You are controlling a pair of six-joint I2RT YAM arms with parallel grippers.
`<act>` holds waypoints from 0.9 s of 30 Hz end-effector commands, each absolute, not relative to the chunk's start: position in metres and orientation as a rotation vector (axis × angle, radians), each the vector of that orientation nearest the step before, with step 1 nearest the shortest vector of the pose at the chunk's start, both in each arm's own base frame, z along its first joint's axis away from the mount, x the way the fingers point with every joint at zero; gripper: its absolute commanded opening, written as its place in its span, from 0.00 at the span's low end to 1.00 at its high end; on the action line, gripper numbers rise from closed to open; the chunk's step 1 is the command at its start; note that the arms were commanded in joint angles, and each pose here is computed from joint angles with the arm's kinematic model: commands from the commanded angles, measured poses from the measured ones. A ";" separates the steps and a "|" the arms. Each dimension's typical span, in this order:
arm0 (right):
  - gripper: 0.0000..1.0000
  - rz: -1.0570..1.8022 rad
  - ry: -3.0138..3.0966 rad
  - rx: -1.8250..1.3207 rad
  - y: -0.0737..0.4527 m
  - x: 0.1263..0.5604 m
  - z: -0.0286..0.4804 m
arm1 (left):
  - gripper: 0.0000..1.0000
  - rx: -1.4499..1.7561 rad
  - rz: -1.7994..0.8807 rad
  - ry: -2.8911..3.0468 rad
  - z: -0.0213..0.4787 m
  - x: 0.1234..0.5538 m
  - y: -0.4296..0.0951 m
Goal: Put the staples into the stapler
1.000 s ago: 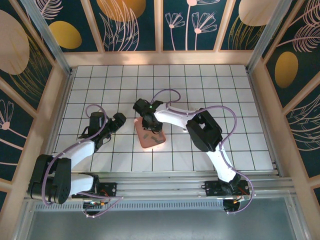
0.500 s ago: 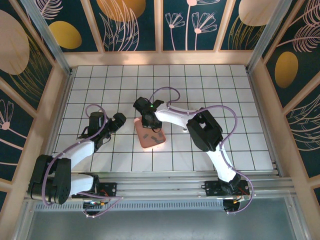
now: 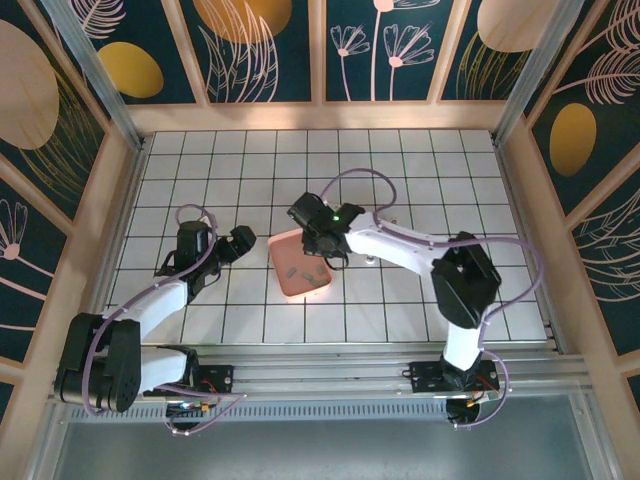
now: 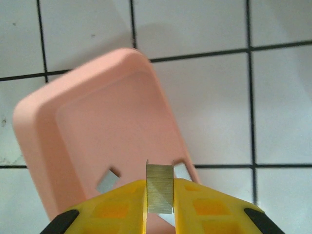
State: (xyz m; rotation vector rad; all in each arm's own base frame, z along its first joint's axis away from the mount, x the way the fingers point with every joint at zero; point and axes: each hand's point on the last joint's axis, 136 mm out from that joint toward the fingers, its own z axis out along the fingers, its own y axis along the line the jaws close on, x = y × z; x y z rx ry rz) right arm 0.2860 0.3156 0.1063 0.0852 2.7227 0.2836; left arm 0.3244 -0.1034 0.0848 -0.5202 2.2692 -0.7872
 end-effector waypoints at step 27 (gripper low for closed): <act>0.37 0.218 2.954 0.113 0.186 0.208 0.031 | 0.92 0.517 -0.721 1.932 0.190 0.316 -0.151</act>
